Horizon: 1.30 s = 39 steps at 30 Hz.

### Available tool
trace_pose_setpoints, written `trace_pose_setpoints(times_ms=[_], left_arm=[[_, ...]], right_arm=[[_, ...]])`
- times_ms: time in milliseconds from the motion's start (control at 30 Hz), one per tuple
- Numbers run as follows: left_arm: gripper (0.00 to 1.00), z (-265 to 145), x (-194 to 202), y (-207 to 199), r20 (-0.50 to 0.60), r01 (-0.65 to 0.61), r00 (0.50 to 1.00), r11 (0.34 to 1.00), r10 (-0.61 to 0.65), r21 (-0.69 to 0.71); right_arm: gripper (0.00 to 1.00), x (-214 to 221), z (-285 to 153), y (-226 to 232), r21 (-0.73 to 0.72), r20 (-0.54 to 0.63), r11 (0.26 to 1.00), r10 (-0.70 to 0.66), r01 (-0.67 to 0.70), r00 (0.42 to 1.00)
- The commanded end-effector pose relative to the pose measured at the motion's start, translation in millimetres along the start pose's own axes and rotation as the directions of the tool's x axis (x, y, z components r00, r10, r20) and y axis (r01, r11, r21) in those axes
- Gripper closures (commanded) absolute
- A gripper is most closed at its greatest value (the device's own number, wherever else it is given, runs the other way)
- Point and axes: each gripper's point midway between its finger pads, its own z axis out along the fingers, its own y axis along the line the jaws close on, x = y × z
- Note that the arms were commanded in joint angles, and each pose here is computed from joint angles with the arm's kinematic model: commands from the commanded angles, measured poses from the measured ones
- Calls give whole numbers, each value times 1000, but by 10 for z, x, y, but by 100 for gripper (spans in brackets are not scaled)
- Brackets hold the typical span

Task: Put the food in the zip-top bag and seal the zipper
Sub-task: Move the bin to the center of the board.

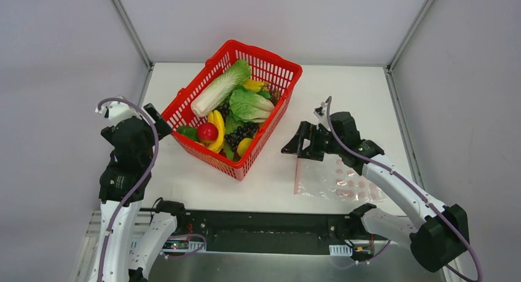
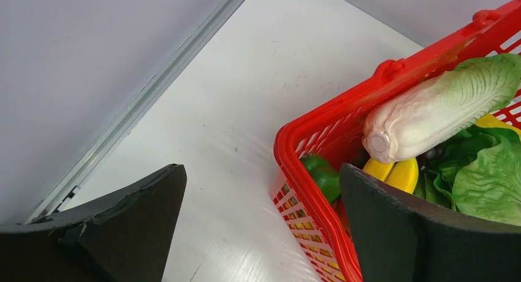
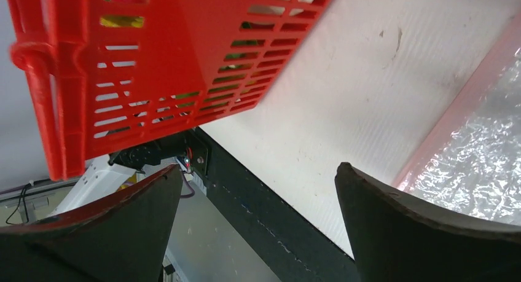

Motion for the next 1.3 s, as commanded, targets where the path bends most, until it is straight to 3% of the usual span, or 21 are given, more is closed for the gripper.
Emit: trace_pose_setpoints(times_ms=[0, 167, 267, 400, 500, 833, 967, 1100, 1200, 1267], left_arm=[[0, -14, -83, 49, 38, 56, 998, 998, -55, -28], [0, -124, 6, 84, 35, 95, 995, 995, -95, 4], [0, -233, 117, 76, 14, 219, 975, 975, -220, 38], [0, -392, 89, -300, 10, 179, 982, 937, -191, 301], [0, -457, 110, -253, -5, 224, 973, 930, -233, 291], [0, -621, 178, -392, -100, 174, 984, 912, -147, 372], [0, -683, 207, -452, -129, 169, 983, 897, -127, 409], [0, -704, 204, -515, -140, 166, 983, 883, -115, 439], [0, -702, 198, -568, -150, 164, 983, 875, -106, 456], [0, -713, 208, -614, -165, 165, 981, 865, -97, 474]], right_arm=[[2, 49, -19, 226, -113, 23, 993, -41, 43, 999], [2, 376, 30, 309, -197, -12, 975, -107, 102, 994], [2, 539, 88, 385, -241, -20, 962, -137, 128, 990], [2, 765, 203, 584, -303, -9, 932, -213, 201, 977], [2, 935, 289, 801, -385, 57, 881, -276, 276, 959], [1, 1392, 775, 1214, -439, 107, 825, -345, 355, 933], [2, 1174, 1013, 1283, -384, 216, 851, -294, 358, 931], [2, 857, 1262, 1344, -279, 338, 867, -314, 413, 888], [2, 548, 1471, 1243, -195, 377, 904, -288, 380, 880], [2, 381, 1587, 1208, -219, 350, 914, -253, 342, 902]])
